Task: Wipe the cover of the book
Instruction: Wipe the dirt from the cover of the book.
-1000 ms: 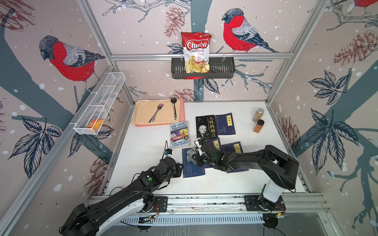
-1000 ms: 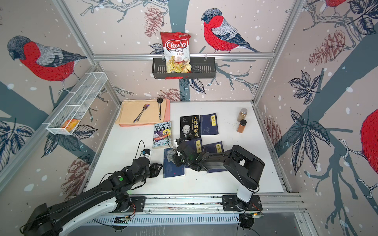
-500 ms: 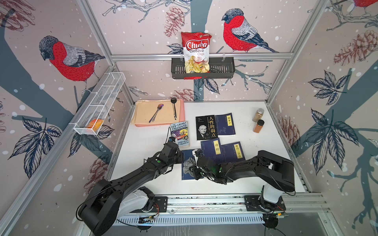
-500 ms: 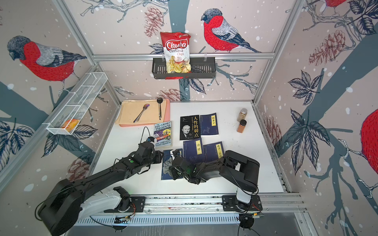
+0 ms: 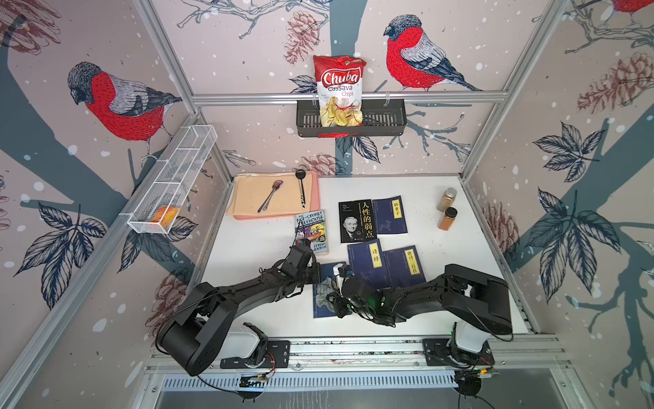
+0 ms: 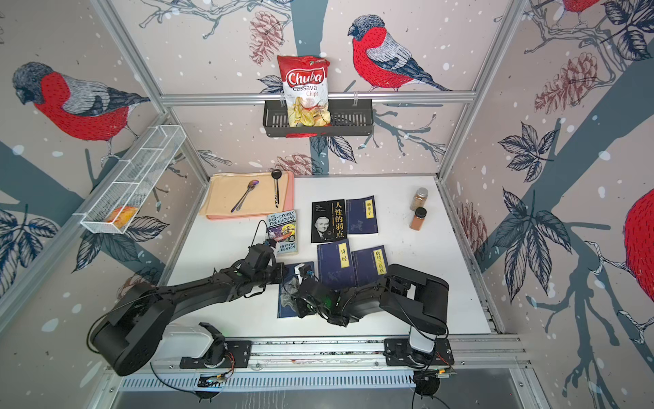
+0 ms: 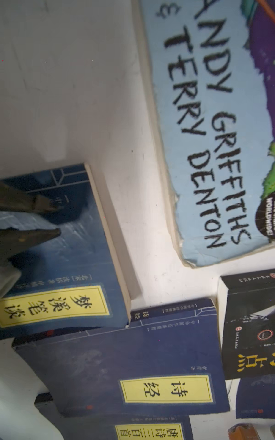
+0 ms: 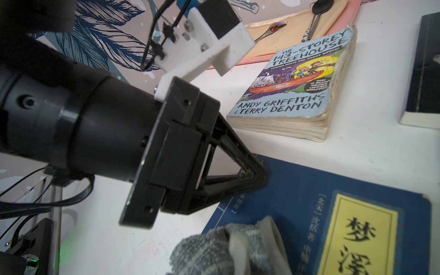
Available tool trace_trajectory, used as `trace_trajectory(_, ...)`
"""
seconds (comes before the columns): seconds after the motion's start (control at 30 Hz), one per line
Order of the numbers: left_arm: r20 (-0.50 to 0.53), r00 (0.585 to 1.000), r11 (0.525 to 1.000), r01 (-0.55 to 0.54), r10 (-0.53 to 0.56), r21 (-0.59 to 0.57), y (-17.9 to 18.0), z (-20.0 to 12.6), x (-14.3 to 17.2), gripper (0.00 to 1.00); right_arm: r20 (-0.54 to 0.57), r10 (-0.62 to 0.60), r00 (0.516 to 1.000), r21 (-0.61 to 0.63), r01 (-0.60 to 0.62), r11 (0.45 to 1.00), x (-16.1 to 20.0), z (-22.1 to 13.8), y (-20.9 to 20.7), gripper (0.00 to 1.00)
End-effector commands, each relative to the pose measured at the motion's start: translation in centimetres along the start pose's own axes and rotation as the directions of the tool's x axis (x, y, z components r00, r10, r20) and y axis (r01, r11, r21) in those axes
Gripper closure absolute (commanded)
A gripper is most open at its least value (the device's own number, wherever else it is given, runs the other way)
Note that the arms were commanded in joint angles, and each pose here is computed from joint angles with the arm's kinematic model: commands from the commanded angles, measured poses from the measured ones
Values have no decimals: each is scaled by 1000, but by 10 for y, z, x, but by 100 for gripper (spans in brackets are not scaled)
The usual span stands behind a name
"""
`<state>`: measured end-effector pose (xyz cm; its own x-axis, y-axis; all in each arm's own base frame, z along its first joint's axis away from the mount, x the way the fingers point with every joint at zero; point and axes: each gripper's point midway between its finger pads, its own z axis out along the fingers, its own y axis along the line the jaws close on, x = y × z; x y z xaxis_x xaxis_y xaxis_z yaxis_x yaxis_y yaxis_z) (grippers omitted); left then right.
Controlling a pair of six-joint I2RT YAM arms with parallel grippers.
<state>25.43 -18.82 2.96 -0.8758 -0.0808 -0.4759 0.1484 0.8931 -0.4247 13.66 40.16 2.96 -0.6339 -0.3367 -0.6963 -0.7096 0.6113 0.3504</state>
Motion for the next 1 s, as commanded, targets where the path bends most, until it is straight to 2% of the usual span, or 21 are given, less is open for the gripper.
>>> trace_trajectory(0.0, 27, 1000, 1000, -16, 16, -18, 5, 3, -6, 85, -60, -50, 997, 92, 55, 994, 13, 0, -24, 94)
trace_trajectory(0.33, -10, 1000, 999, 7, -7, -38, 20, 17, 4, 88, -20, -66, 998, 49, 67, 997, 2, -19, 6, 94)
trace_trajectory(0.53, -17, 1000, 999, 18, -18, -36, 24, 17, 9, 88, -29, -32, 999, -35, 31, 999, 10, -8, 28, 94)
trace_trajectory(0.73, -20, 1000, 999, 20, -21, -25, 25, 15, 13, 88, -70, -13, 997, 13, 14, 1000, 20, 19, 14, 95)
trace_trajectory(0.87, -21, 1000, 1000, 20, -20, -24, 25, 14, 15, 88, -43, -3, 999, 37, 5, 999, 6, 21, -4, 94)
trace_trajectory(0.97, -23, 999, 999, 25, -26, -28, 28, 14, 16, 88, -41, -31, 999, 34, 33, 999, 0, 19, -1, 94)
